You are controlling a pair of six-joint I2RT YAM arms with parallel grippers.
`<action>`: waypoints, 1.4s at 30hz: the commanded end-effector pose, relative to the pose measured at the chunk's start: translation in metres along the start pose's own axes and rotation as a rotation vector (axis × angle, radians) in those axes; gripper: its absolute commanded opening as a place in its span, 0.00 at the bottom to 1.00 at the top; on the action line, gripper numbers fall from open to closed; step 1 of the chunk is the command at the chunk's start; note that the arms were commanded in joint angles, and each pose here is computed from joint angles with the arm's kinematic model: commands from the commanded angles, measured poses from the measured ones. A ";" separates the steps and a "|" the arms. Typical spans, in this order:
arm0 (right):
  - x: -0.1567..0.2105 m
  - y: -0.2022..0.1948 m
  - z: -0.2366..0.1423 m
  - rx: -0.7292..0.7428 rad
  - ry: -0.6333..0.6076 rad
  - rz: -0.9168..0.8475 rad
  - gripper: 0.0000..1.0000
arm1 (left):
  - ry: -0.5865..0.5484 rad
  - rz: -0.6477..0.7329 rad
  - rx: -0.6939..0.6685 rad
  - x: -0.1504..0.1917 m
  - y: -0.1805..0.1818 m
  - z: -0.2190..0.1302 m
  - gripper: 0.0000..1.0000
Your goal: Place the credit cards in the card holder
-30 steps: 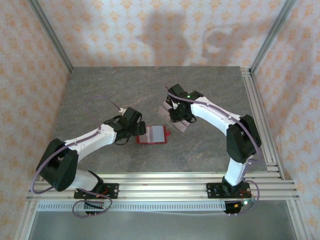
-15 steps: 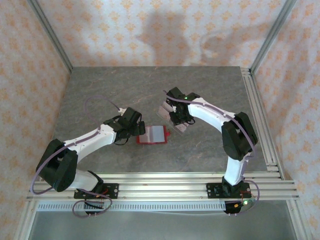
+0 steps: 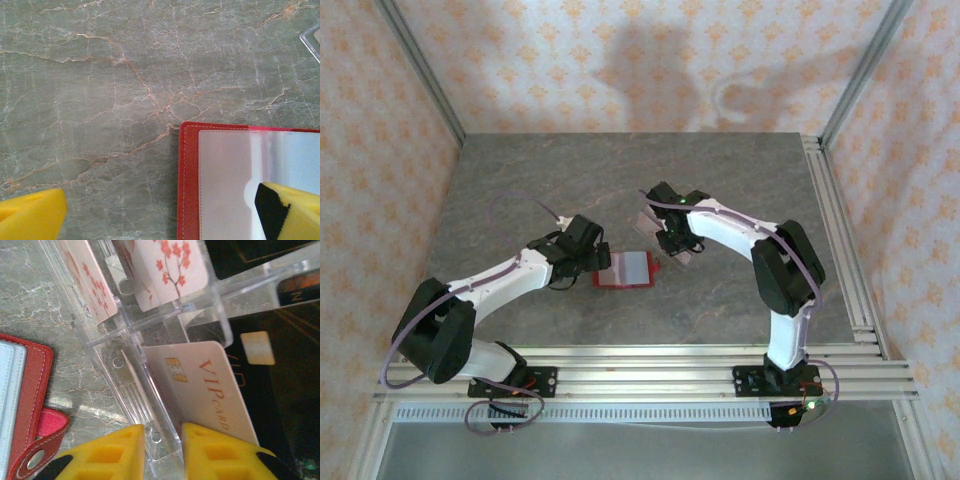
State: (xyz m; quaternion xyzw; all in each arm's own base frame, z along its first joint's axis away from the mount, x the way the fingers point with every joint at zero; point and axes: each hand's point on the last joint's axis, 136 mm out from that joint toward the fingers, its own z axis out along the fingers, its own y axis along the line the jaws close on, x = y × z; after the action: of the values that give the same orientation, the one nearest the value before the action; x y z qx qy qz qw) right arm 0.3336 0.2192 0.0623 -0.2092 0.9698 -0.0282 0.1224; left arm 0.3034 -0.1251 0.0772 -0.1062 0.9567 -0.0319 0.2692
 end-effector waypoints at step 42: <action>0.001 -0.009 -0.022 0.025 -0.012 -0.012 0.15 | -0.011 -0.035 -0.020 -0.004 0.005 -0.001 0.99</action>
State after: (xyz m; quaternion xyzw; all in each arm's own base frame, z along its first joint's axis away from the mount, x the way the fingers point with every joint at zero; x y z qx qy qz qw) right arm 0.3299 0.2162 0.0685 -0.2147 0.9688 -0.0303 0.1204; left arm 0.3033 -0.1252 0.0771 -0.1136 0.9559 -0.0342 0.2685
